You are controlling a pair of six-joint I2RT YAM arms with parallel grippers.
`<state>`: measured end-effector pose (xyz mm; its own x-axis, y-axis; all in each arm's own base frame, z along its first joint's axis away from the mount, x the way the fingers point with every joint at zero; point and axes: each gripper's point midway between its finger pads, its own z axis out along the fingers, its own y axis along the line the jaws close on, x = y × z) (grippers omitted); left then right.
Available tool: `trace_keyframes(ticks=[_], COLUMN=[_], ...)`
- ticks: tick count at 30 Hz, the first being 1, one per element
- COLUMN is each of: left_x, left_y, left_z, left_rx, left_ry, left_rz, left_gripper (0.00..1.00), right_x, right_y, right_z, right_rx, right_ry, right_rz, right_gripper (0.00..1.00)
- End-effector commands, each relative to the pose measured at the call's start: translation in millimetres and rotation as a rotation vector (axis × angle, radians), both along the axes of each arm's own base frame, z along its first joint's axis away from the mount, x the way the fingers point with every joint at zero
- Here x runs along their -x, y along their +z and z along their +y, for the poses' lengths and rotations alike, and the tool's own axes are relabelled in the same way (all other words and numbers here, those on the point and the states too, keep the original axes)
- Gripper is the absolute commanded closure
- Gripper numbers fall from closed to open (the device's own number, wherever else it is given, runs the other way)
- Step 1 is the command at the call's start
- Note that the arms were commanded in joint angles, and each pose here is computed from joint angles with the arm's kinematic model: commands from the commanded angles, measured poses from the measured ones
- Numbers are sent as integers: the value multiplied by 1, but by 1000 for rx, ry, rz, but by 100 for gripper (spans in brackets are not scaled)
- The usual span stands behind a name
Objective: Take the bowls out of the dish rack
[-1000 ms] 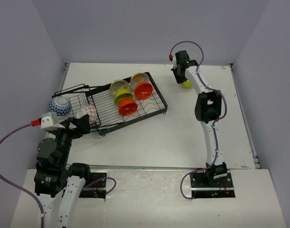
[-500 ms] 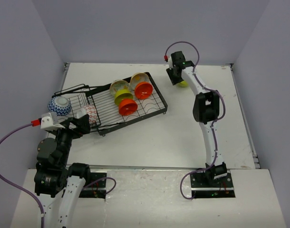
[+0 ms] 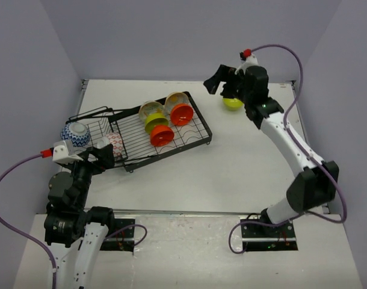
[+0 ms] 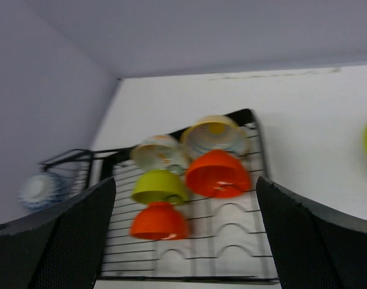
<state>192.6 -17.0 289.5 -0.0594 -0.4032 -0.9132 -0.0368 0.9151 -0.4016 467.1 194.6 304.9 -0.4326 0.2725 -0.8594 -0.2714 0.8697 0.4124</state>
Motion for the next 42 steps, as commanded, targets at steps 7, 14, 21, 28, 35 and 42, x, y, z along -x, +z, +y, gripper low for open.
trace_keyframes(ticks=[7, 14, 21, 28, 35, 42], left_x=[-3, 0, -1, -1, 0, 1], left_y=[8, 10, 10, 10, 11, 11], left_z=[-1, -2, -2, -2, -2, -3], left_rx=[-25, -22, -24, -24, -23, -23], left_ry=[-11, -17, -22, -20, -21, -25], left_rz=[-39, -51, -51, -51, -55, -56], left_gripper=[0, 0, 0, 0, 0, 0], right_x=[78, 81, 103, 90, 79, 76], right_y=[-6, -63, -106, -136, -151, -166], right_z=[127, 152, 187, 209, 224, 229], right_rx=[-711, -805, -939, -972, -994, -1003], right_ry=[-69, -380, -408, -359, -302, -302], right_rz=[174, 488, 608, 585, 535, 548], right_gripper=[1, 1, 7, 21, 31, 56])
